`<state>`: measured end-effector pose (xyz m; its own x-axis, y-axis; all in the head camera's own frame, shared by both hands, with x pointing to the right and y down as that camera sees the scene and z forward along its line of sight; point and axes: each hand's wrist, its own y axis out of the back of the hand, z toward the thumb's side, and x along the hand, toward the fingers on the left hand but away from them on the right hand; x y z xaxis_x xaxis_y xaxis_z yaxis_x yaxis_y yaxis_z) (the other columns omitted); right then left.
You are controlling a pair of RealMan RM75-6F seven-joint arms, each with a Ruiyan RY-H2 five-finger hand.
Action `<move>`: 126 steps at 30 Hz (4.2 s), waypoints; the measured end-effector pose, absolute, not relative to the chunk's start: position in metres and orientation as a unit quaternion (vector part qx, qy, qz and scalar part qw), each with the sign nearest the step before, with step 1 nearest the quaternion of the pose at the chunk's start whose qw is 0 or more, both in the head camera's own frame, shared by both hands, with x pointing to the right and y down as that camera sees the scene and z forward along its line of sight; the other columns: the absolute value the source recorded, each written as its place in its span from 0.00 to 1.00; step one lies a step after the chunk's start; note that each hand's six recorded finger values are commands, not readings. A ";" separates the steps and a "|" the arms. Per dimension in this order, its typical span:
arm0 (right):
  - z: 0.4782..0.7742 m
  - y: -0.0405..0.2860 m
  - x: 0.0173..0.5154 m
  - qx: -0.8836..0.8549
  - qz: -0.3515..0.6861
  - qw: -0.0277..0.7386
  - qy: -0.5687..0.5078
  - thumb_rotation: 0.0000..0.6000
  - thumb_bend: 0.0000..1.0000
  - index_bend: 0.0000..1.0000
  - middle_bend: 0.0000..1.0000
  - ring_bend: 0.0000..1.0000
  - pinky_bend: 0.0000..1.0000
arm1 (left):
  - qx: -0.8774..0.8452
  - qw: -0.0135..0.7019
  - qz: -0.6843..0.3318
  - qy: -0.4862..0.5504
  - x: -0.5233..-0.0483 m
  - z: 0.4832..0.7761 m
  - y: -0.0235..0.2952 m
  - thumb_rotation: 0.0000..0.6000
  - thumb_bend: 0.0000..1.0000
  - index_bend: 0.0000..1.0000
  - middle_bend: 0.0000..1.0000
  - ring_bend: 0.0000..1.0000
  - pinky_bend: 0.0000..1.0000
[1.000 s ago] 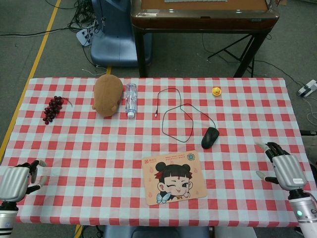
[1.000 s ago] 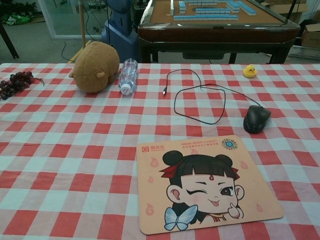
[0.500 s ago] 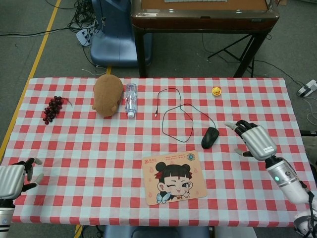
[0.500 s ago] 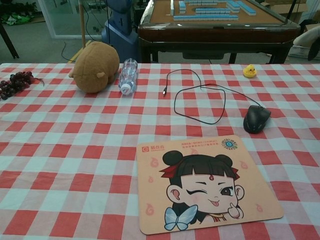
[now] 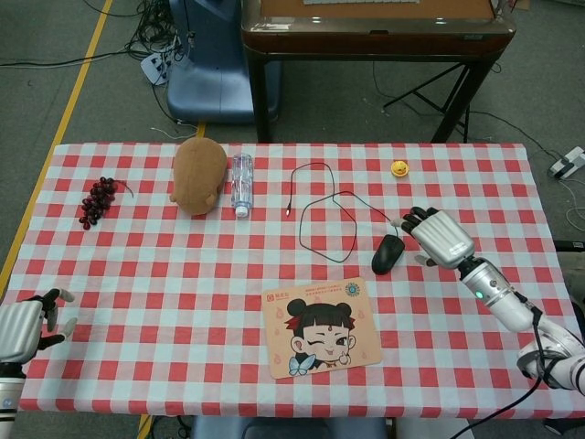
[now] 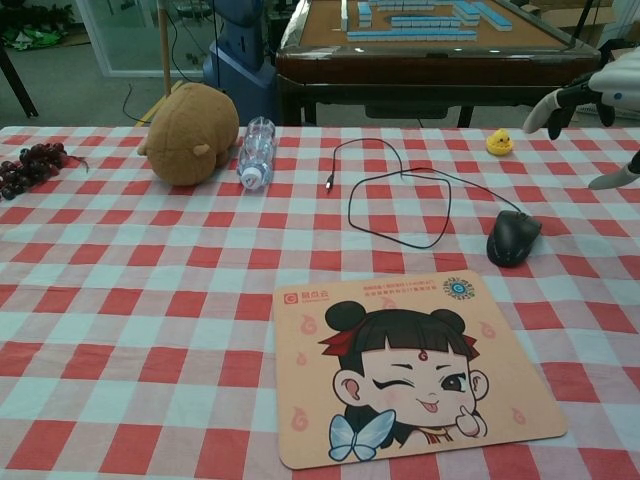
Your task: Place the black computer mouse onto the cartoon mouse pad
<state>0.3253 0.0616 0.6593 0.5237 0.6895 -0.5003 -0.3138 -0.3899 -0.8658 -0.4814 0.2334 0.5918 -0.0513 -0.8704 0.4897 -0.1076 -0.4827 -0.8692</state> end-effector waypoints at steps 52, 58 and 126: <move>0.754 0.067 0.286 -0.690 0.530 0.493 -0.018 1.00 0.12 0.32 1.00 1.00 1.00 | -0.617 0.301 -0.603 0.407 -0.488 0.596 0.232 1.00 0.30 0.54 0.78 0.56 0.62; 0.758 0.067 0.286 -0.688 0.534 0.491 -0.013 1.00 0.12 0.41 1.00 1.00 1.00 | -0.615 0.300 -0.604 0.408 -0.489 0.596 0.231 1.00 0.30 0.54 0.78 0.56 0.62; 0.683 0.179 0.157 -0.658 0.178 0.723 0.109 1.00 0.14 0.55 1.00 1.00 1.00 | -0.570 0.287 -0.641 0.427 -0.523 0.598 0.227 1.00 0.30 0.55 0.78 0.56 0.63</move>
